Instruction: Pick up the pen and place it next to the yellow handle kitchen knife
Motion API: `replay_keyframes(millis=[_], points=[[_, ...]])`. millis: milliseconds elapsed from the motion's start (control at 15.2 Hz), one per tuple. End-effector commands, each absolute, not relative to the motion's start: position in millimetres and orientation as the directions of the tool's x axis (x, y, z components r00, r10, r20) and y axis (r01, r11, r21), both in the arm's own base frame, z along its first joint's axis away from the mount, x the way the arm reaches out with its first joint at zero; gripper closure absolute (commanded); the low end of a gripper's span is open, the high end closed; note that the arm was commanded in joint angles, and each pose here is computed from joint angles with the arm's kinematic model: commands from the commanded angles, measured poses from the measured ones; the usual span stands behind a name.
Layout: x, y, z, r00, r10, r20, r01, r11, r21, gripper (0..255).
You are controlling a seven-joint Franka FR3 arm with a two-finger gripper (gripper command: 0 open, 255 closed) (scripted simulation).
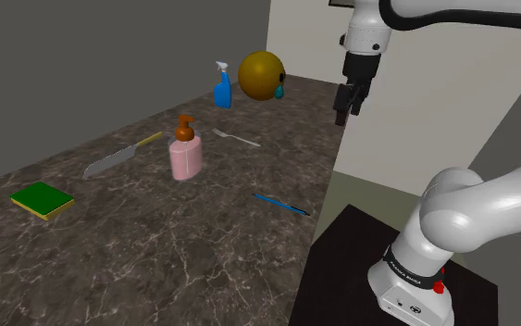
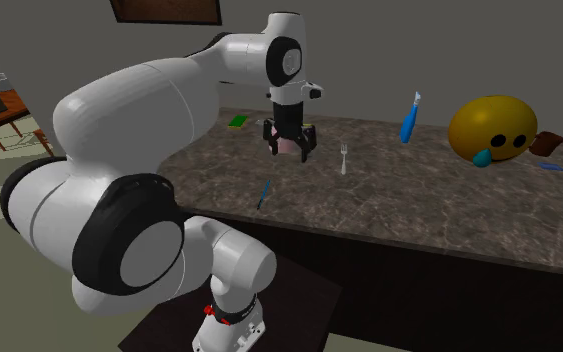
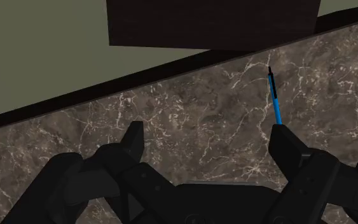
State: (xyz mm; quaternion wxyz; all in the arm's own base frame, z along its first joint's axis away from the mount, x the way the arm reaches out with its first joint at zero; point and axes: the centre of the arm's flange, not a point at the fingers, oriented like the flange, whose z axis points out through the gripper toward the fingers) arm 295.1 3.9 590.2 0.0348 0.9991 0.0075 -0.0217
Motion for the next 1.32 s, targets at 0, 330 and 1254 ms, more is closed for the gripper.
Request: replay_keyframes(millis=[0, 330, 1254], points=[[295, 4, 590, 0.999, 0.014, -0.044, 0.017, -0.997, 0.069, 0], [317, 32, 539, 0.996, 0.089, -0.014, 0.090, -0.995, 0.043, 0], [372, 125, 404, 0.953, 0.293, 0.079, 0.295, -0.955, -0.018, 0]])
